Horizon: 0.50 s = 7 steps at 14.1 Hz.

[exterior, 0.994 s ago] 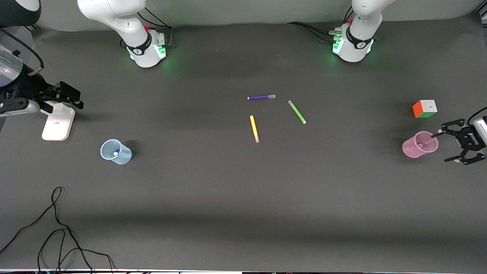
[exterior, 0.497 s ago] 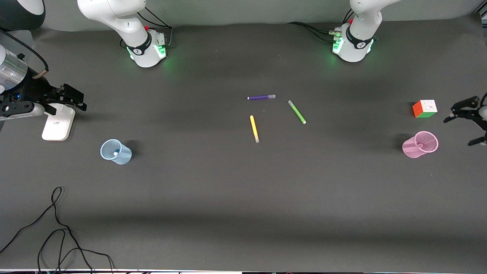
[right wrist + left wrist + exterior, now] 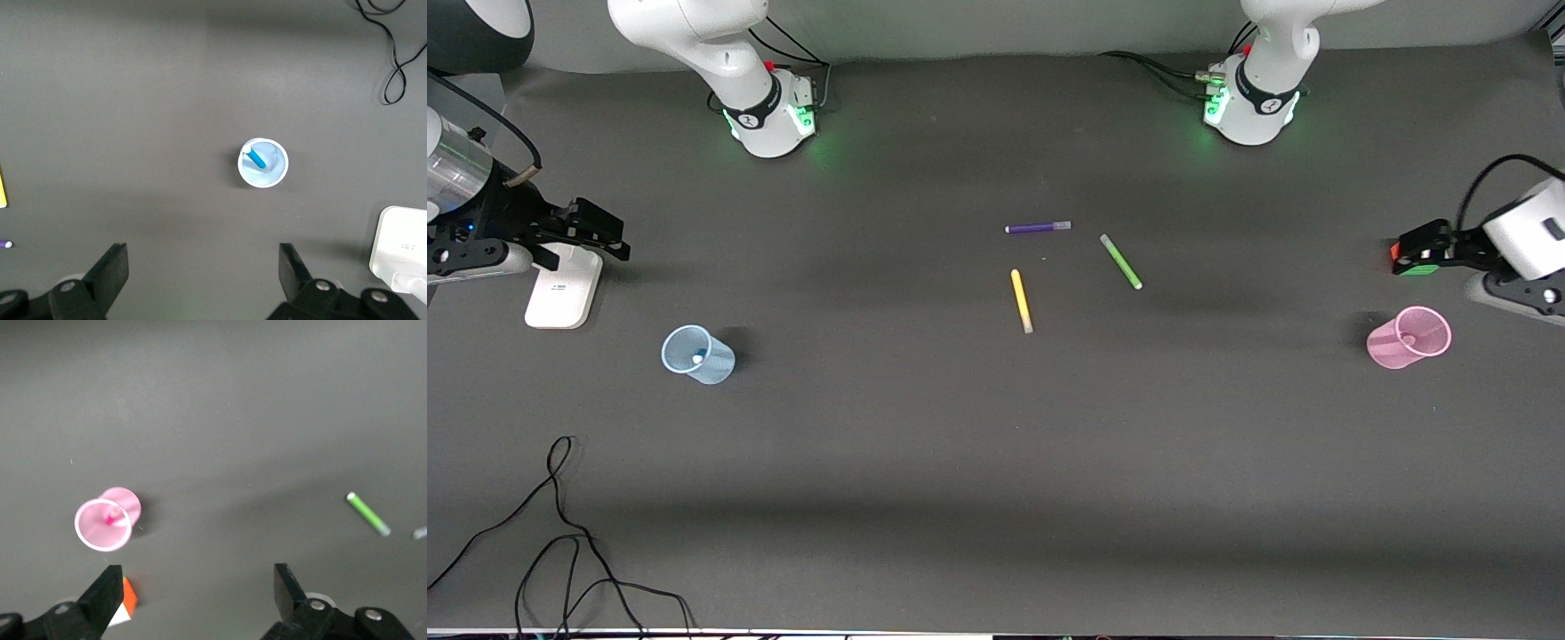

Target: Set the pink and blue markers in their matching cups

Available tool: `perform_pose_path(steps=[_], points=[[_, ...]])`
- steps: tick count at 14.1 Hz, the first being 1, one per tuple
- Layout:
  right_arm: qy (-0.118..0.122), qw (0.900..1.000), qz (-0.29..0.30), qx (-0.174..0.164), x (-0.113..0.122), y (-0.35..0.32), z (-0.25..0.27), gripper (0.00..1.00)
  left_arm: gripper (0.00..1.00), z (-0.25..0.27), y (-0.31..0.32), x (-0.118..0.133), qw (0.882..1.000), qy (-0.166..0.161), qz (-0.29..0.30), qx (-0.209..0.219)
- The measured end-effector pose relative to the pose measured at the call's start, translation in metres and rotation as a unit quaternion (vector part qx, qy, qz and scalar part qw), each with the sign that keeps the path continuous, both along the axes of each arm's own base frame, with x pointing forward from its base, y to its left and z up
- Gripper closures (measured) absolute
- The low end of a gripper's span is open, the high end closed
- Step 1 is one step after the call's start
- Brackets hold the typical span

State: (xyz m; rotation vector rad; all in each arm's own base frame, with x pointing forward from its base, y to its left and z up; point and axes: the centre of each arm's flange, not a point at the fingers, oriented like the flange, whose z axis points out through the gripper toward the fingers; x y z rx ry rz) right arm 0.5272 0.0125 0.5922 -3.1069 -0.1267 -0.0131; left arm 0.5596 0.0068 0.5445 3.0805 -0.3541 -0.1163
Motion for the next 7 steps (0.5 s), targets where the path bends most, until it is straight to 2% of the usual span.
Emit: perform_pose_path(steps=[3, 7], points=[[0.001, 1.0, 0.0, 0.0, 0.001, 0.0, -0.001, 0.0, 0.0, 0.009, -0.032, -0.003, 0.997, 0.016, 0.071, 0.014], [0.01, 1.0, 0.0, -0.002, 0.006, 0.001, -0.011, 0.0, 0.0, 0.021, -0.073, -0.003, 0.995, 0.025, 0.092, 0.042]])
